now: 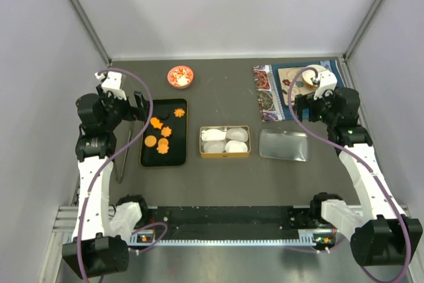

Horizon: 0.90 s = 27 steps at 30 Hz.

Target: Pack the cookies

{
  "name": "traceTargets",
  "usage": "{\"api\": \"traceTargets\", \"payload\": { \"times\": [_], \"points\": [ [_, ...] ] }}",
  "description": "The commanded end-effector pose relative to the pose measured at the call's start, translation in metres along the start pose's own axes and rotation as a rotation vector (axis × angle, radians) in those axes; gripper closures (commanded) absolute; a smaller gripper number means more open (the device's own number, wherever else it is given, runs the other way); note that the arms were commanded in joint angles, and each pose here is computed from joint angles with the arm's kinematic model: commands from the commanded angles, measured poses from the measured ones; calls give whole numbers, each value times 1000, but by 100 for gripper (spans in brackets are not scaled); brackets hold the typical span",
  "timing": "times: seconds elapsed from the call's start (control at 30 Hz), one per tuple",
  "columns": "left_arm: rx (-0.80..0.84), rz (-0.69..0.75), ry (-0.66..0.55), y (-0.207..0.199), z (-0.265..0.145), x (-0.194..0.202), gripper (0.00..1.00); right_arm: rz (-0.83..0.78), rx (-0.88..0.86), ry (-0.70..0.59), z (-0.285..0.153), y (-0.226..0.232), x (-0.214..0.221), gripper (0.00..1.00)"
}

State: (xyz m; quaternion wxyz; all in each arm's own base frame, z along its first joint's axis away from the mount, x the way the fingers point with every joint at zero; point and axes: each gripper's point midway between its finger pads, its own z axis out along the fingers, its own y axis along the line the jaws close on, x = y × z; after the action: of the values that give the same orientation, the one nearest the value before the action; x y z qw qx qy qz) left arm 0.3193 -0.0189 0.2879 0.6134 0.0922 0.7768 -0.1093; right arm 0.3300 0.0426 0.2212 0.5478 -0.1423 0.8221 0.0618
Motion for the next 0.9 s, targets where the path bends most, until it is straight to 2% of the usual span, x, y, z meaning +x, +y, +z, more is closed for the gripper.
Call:
{"api": "traceTargets", "payload": {
  "times": [0.0, 0.03, 0.1, 0.23, 0.37, 0.6, 0.87],
  "points": [
    [-55, 59, 60, 12, -4, 15, 1, -18, 5, -70, -7, -4, -27, 1],
    [-83, 93, 96, 19, -5, 20, 1, -19, 5, -72, -7, -4, -28, 1],
    [-104, 69, 263, 26, -8, 58, 1, -22, 3, -70, -7, -4, -27, 1],
    [-200, 134, 515, 55, -24, 114, 1, -26, -3, -57, -5, -3, -24, 1],
    [-237, 90, 597, 74, -46, 142, 1, -26, -13, -45, -2, -2, -21, 1],
    [-262, 57, 696, 78, -64, 178, 1, -21, -20, -23, 3, -2, -15, 1],
    [-294, 31, 708, 97, -74, 193, 1, -21, -27, 5, 9, -2, -9, 1]
  ]
}}
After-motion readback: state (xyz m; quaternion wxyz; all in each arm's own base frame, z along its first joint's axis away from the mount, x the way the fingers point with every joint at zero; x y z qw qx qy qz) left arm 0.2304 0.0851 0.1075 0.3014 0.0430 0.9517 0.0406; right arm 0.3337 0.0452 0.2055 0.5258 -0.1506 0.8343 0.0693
